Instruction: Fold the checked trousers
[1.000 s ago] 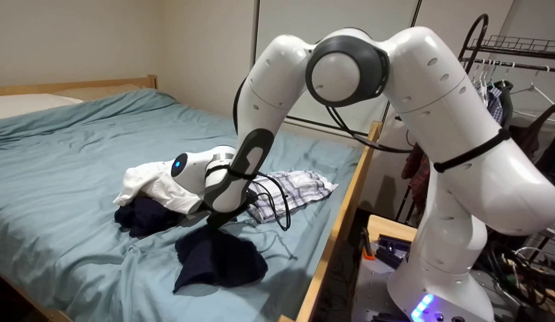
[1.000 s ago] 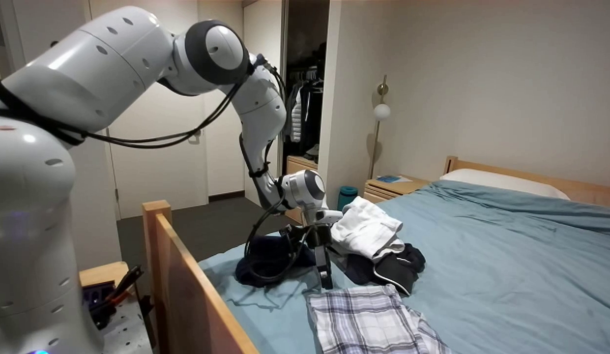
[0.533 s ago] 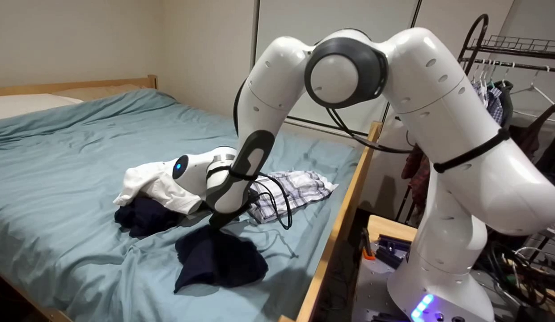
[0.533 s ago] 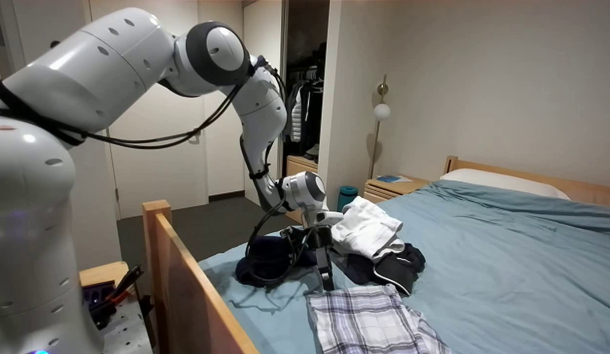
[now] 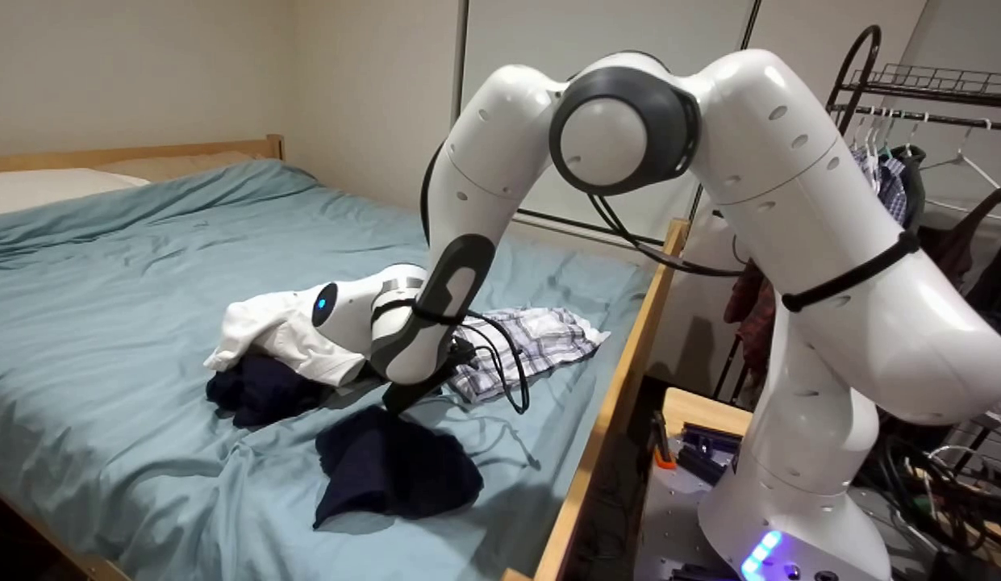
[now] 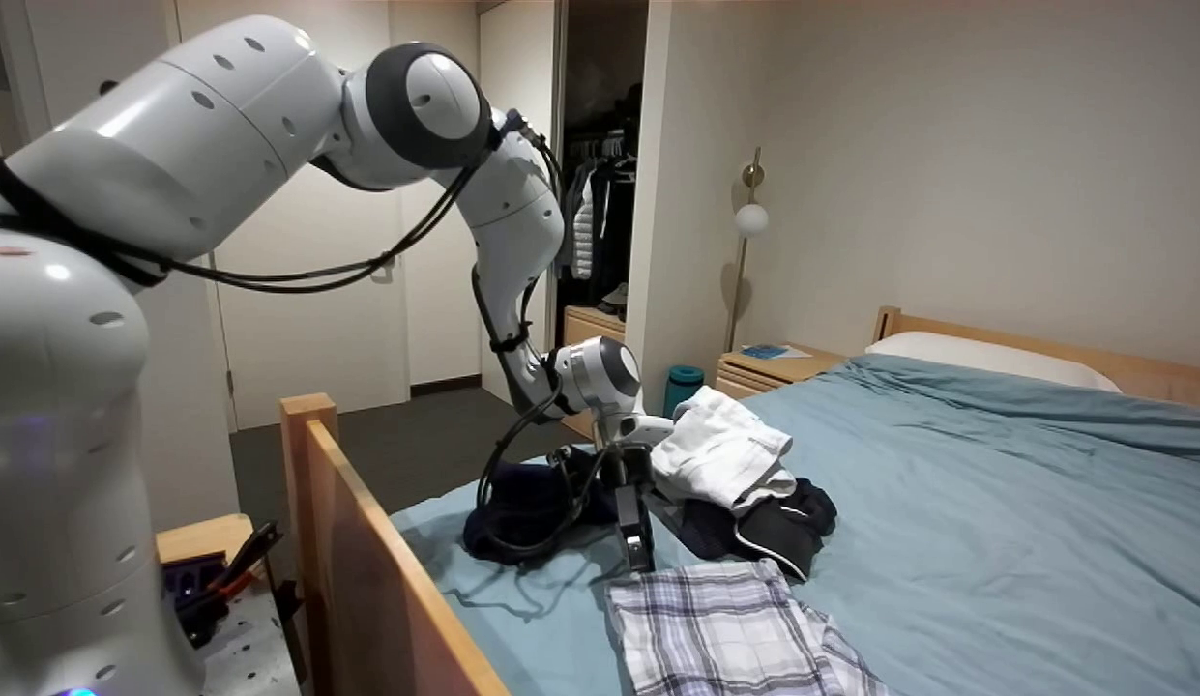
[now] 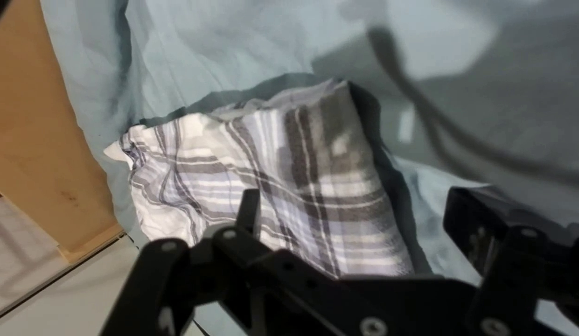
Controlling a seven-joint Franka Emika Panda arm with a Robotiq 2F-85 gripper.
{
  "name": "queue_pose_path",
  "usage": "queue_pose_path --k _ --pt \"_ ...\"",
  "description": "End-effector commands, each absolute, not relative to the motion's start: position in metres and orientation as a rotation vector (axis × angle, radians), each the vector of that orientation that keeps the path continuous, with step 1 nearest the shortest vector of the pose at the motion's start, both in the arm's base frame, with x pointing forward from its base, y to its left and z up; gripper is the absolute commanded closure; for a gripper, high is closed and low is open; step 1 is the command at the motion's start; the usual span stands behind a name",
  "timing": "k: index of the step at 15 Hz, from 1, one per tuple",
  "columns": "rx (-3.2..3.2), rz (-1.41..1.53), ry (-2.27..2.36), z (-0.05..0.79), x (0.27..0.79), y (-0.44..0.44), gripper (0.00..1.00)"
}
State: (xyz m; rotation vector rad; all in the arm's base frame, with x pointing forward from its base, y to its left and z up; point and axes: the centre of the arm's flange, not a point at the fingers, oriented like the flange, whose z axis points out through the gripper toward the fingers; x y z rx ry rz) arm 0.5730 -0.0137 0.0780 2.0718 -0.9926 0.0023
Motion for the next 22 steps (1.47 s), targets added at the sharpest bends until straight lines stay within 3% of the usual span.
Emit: queue_pose_path --k 1,14,22 --pt "2.013 -0.008 -1.021 0.08 0.57 -0.013 0.0" --pt "1.959 -0.013 -1.06 0.078 0.563 -0.01 0.0" --pt "1.92 -0.031 -1.125 0.012 0.543 -0.049 0.0"
